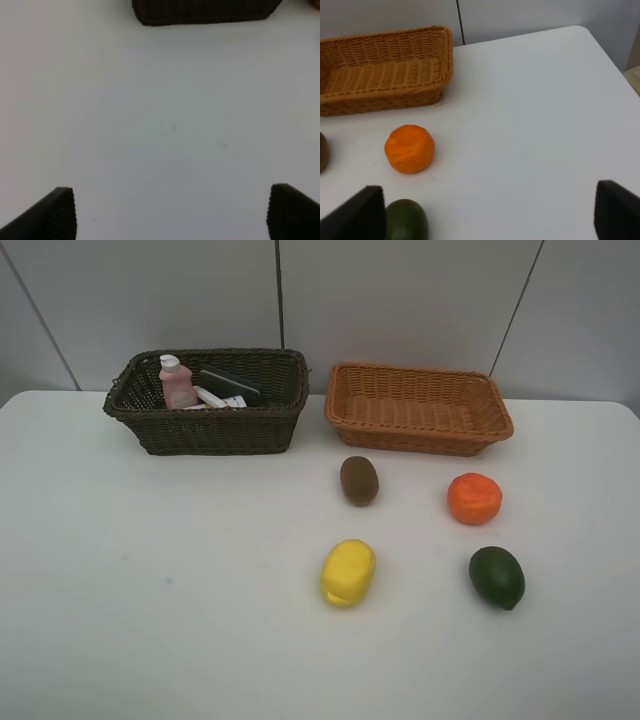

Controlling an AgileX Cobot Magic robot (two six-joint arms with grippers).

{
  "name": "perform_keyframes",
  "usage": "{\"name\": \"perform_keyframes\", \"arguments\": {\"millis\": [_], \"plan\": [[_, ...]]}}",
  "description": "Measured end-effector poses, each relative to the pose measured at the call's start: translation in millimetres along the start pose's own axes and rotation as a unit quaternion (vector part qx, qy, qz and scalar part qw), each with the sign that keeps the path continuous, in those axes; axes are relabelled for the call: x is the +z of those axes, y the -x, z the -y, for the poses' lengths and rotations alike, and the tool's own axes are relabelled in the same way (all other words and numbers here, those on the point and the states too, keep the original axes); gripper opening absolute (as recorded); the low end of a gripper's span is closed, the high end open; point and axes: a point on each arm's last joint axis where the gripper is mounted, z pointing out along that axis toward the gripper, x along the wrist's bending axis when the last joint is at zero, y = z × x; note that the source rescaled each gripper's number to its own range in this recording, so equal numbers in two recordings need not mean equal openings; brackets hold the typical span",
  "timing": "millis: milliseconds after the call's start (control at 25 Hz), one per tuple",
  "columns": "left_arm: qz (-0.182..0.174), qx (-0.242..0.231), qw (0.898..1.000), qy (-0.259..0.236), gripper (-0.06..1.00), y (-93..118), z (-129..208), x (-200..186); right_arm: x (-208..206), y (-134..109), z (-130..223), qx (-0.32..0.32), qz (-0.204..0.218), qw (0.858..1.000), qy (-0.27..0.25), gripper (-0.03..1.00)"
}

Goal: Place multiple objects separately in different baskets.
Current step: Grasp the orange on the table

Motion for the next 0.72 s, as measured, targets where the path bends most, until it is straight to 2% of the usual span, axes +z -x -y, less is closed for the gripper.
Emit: {"name": "perform_keyframes", "arguments": {"millis": [80,400,720], "plan": [[0.003,0.002,1.0,0.017,1.0,0.0,5.7,-4.9,0.0,0.0,0.0,0.0,0.0,1.0,0.0,0.96],[0.028,0.012,0.999,0.022,1.0,4.5,6.4,-5.5,0.0,-0.4,0.0,0.001,-0.002,1.0,0.0,0.96],[0.03,0.018,0.999,0.039,1.0,4.6,5.9,2.3,0.0,-0.4,0.0,0.001,-0.002,1.0,0.0,0.96]]}}
